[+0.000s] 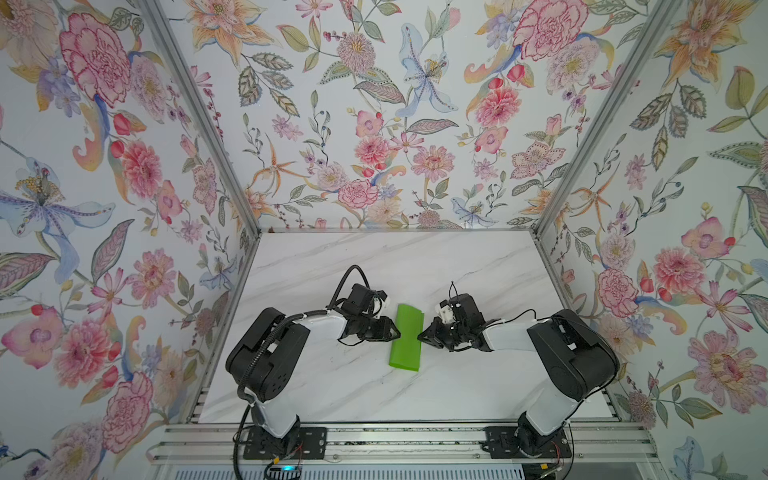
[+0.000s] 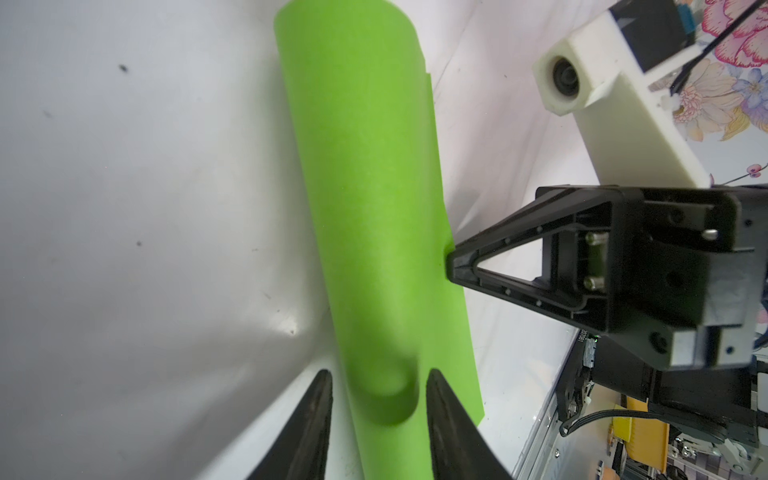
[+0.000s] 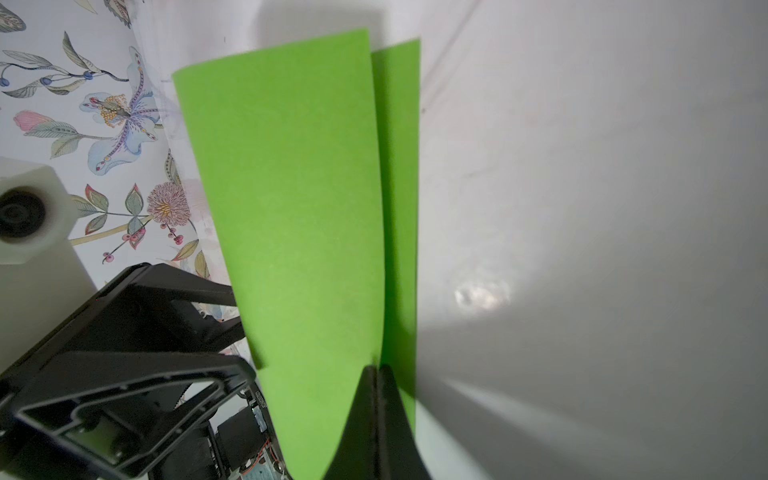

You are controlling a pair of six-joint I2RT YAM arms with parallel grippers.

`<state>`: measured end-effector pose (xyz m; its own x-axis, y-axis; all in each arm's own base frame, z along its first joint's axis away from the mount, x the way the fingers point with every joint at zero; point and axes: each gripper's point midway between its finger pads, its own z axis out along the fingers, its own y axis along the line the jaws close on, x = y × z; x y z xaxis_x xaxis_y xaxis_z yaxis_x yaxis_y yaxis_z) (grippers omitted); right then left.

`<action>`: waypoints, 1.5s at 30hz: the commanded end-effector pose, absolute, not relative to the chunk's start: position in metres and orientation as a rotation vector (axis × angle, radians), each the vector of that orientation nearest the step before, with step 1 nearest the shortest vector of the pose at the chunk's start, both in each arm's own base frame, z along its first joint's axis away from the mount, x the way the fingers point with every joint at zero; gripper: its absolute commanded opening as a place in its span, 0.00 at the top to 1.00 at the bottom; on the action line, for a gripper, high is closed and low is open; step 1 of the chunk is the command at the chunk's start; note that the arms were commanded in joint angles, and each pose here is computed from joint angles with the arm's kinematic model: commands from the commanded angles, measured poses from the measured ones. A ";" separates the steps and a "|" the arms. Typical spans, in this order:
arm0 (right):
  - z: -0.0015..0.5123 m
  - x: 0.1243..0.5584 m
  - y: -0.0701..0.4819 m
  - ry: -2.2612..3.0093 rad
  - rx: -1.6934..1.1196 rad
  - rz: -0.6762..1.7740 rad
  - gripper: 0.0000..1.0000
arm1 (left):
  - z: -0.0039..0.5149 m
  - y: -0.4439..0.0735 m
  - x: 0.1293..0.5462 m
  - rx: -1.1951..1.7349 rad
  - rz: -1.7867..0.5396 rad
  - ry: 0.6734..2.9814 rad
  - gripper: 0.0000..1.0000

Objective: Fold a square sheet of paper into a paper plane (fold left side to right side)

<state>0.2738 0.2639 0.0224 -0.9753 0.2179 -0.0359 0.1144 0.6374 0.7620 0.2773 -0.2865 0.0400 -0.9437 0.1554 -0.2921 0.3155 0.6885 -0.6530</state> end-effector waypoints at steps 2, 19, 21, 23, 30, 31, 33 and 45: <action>0.012 0.269 0.259 2.755 0.315 1.215 1.00 | 0.045 -0.295 0.279 0.406 -1.133 2.672 0.61; 0.011 0.267 0.260 2.754 0.327 1.214 1.00 | 0.042 -0.295 0.278 0.403 -1.134 2.682 0.65; 0.013 0.267 0.261 2.749 0.326 1.216 1.00 | 0.041 -0.294 0.277 0.399 -1.133 2.685 0.67; 0.014 0.267 0.261 2.745 0.327 1.219 1.00 | 0.040 -0.294 0.277 0.397 -1.131 2.687 0.68; 0.017 0.267 0.263 2.739 0.324 1.220 1.00 | 0.039 -0.294 0.277 0.395 -1.133 2.689 0.69; 0.017 0.267 0.263 2.738 0.322 1.219 1.00 | 0.040 -0.294 0.277 0.396 -1.134 2.688 0.70; 0.017 0.266 0.263 2.741 0.324 1.217 1.00 | 0.039 -0.294 0.277 0.395 -1.133 2.689 0.70; 0.021 0.265 0.261 2.728 0.325 1.214 1.00 | 0.038 -0.294 0.278 0.392 -1.131 2.693 0.70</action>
